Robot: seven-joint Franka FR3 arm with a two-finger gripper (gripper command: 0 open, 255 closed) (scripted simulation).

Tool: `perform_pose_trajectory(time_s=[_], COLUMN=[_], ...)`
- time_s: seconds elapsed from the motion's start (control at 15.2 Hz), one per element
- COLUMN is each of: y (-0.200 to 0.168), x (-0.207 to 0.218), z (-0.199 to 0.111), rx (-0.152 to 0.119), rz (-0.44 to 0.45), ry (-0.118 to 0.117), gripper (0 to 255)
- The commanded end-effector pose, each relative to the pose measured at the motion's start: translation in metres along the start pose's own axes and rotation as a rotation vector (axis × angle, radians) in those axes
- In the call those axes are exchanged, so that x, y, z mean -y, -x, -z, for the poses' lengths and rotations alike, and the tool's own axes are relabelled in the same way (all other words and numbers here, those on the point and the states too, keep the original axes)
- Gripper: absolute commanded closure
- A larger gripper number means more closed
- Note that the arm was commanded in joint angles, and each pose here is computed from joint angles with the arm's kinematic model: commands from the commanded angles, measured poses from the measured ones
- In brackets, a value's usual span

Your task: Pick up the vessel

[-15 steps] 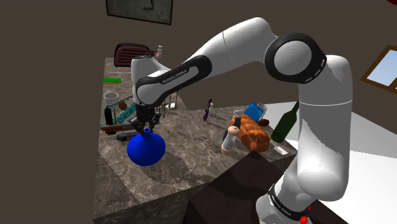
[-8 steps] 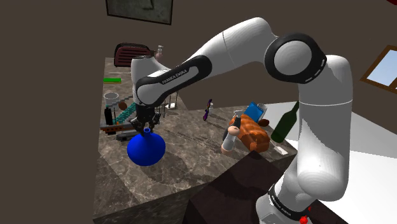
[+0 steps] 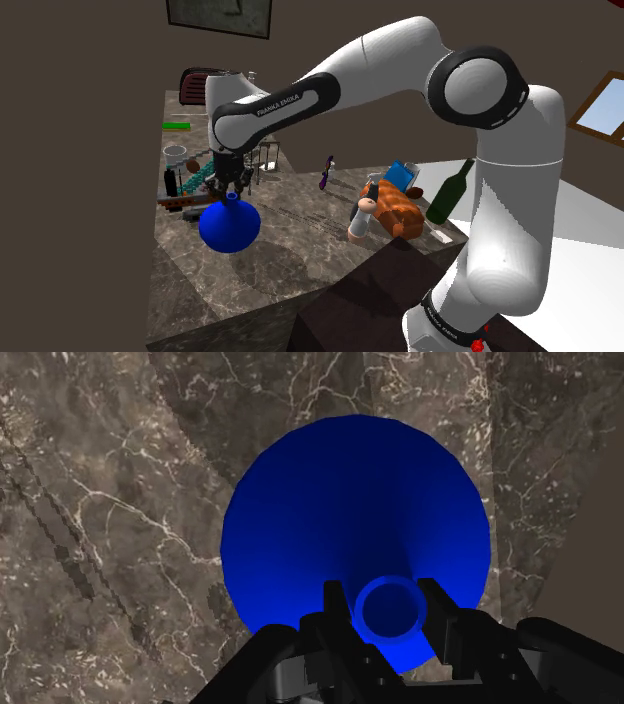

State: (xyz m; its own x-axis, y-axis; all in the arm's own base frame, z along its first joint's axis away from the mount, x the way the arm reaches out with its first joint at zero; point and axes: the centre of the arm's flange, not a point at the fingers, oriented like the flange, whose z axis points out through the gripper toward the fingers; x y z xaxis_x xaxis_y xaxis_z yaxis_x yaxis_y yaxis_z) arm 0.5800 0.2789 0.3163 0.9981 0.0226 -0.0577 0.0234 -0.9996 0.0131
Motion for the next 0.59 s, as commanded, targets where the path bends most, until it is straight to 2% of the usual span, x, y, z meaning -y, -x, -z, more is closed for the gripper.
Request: perform_pose_trajectory(time_s=[0.0,0.4,0.53], y=[0.0,0.002,0.002], x=[0.0,0.0,0.0], z=[0.011,0.043,0.044], rx=[-0.001,-0.001,-0.001], rz=[0.0,0.0,0.0], ry=[0.0,0.0,0.0], gripper=[255,255,255])
